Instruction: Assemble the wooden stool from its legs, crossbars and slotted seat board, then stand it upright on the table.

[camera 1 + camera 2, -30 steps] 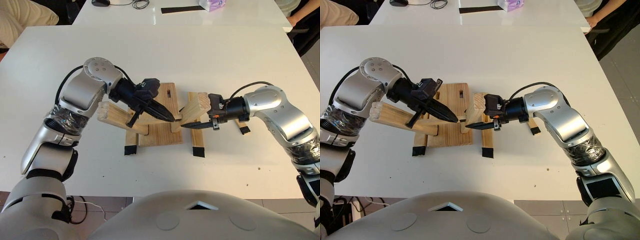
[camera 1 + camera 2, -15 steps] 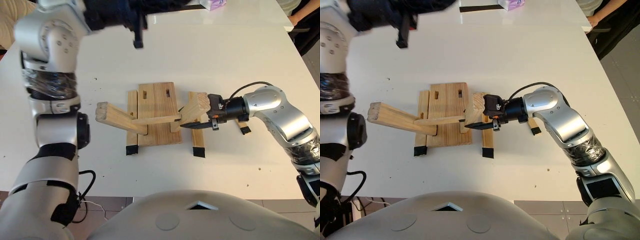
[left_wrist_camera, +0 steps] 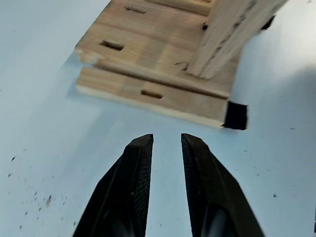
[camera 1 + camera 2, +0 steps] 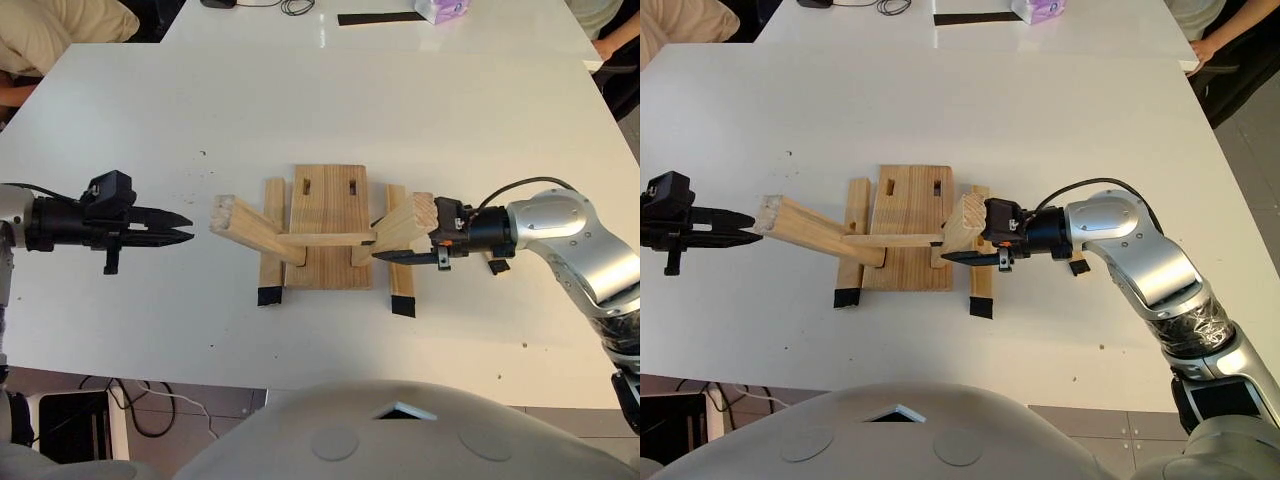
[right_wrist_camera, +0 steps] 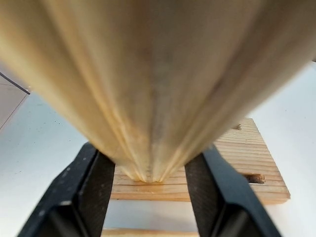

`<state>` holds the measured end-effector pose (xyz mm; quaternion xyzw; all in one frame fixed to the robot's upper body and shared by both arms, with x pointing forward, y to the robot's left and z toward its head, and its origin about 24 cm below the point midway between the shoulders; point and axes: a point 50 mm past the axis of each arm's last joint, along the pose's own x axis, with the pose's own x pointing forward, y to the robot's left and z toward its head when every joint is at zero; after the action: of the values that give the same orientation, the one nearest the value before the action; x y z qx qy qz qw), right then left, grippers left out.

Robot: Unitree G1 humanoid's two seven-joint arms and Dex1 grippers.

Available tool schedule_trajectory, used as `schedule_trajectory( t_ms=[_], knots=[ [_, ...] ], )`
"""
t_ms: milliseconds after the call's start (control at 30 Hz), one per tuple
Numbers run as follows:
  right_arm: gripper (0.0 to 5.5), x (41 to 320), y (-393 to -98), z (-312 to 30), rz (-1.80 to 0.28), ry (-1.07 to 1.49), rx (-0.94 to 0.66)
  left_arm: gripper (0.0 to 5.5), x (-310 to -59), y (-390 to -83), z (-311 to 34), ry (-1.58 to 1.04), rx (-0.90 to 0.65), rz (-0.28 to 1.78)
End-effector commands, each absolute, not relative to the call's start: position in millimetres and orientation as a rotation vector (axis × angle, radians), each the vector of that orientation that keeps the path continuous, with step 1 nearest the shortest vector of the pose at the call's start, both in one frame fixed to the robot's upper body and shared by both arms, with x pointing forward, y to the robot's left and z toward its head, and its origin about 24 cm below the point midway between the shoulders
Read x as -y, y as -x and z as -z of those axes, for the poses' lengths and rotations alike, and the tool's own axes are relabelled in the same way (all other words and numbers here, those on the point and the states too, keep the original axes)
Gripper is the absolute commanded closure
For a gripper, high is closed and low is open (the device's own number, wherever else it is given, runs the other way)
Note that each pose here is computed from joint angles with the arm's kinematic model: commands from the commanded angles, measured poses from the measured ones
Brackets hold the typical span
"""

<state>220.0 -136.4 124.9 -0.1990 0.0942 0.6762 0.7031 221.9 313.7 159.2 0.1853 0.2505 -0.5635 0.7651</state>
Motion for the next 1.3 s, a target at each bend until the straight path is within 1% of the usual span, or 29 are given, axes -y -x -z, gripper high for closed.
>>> schedule_trajectory(
  t_ms=[33, 100, 233, 333, 500, 700, 800, 1167, 1300],
  knots=[
    [3.47, 151, -213, -95, -1.478, 0.460, -0.439, 4.44, -292, -225, -165, -0.404, -0.395, 1.241],
    [3.47, 152, -214, -96, -1.482, 0.465, -0.439, 4.44, -282, -220, -161, -0.392, -0.394, 1.273],
    [3.47, 152, -215, -97, -1.489, 0.470, -0.439, 4.44, -273, -209, -151, -0.378, -0.440, 1.328],
    [3.47, 151, -216, -97, -1.491, 0.471, -0.439, 4.44, -266, -209, -151, -0.368, -0.427, 1.340],
    [3.47, 149, -218, -98, -1.501, 0.476, -0.431, 4.44, -253, -209, -158, -0.322, -0.389, 1.364],
    [3.47, 148, -218, -97, -1.508, 0.476, -0.436, 4.44, -237, -203, -177, -0.265, -0.367, 1.465],
    [3.47, 146, -218, -96, -1.517, 0.477, -0.437, 4.44, -226, -205, -180, -0.263, -0.351, 1.501],
    [3.47, 133, -221, -97, -1.591, 0.494, -0.432, 4.44, -195, -208, -166, -0.300, -0.375, 1.614],
    [3.47, 126, -224, -95, -1.611, 0.494, -0.427, 4.44, -183, -203, -158, -0.302, -0.393, 1.681]
  ],
)
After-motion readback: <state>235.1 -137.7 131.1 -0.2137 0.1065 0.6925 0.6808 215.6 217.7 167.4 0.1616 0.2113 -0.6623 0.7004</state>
